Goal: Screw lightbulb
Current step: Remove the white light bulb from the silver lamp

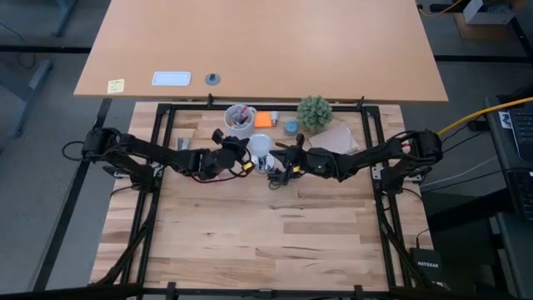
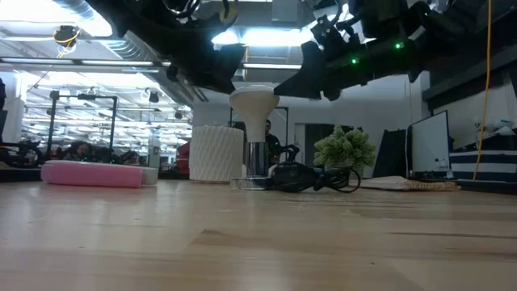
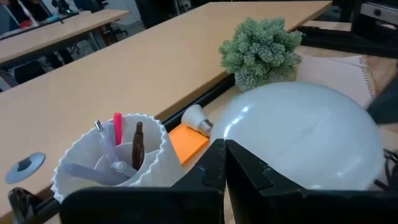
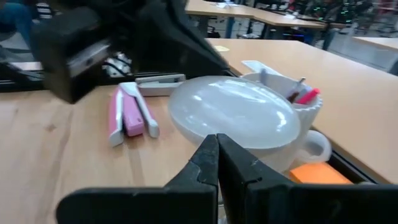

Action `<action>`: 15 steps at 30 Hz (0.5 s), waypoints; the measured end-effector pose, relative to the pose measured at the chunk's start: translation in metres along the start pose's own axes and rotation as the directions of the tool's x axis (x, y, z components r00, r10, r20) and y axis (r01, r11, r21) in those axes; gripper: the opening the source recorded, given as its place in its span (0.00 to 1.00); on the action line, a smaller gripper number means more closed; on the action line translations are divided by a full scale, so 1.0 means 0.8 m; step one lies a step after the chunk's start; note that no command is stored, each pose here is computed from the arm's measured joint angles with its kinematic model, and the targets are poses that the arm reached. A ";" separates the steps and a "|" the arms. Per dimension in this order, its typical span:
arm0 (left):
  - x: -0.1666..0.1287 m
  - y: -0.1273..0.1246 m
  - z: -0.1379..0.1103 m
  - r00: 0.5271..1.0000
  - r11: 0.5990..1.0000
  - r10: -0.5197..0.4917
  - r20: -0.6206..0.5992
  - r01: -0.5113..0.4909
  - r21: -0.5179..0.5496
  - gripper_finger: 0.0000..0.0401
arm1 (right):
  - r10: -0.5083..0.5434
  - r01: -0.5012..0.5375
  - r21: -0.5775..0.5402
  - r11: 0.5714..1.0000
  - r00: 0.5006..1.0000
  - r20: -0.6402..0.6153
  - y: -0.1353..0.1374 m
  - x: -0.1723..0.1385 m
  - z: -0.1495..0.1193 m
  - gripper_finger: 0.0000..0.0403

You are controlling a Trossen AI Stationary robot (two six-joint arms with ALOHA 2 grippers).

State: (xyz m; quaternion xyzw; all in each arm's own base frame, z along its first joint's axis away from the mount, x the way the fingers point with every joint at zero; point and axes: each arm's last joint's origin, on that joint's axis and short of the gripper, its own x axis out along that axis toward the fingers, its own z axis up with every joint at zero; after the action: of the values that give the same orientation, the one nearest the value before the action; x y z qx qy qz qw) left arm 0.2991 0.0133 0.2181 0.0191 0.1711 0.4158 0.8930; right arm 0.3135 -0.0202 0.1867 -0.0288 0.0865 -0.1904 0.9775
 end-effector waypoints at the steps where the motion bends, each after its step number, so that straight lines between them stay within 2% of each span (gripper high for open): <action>1: -0.001 -0.001 0.000 1.000 1.000 -0.003 0.000 0.003 0.002 0.00 | -0.013 0.013 0.000 1.000 1.000 0.000 0.000 0.000 0.000 0.01; 8: -0.014 -0.013 -0.002 0.999 0.998 -0.054 0.008 0.054 -0.021 0.00 | -0.082 0.082 -0.002 0.997 0.997 -0.007 -0.003 0.000 -0.001 0.01; 15: -0.024 -0.021 -0.003 0.995 0.995 -0.097 0.014 0.098 -0.028 0.00 | -0.088 0.088 -0.001 0.996 0.996 -0.004 -0.004 0.000 0.000 0.01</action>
State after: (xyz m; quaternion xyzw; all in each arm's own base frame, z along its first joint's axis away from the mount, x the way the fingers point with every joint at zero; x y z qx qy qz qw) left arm 0.2997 -0.0125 0.2184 0.0004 0.1605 0.3741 0.9134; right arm 0.3123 -0.0229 0.1866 -0.0325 0.0873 -0.2332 0.9680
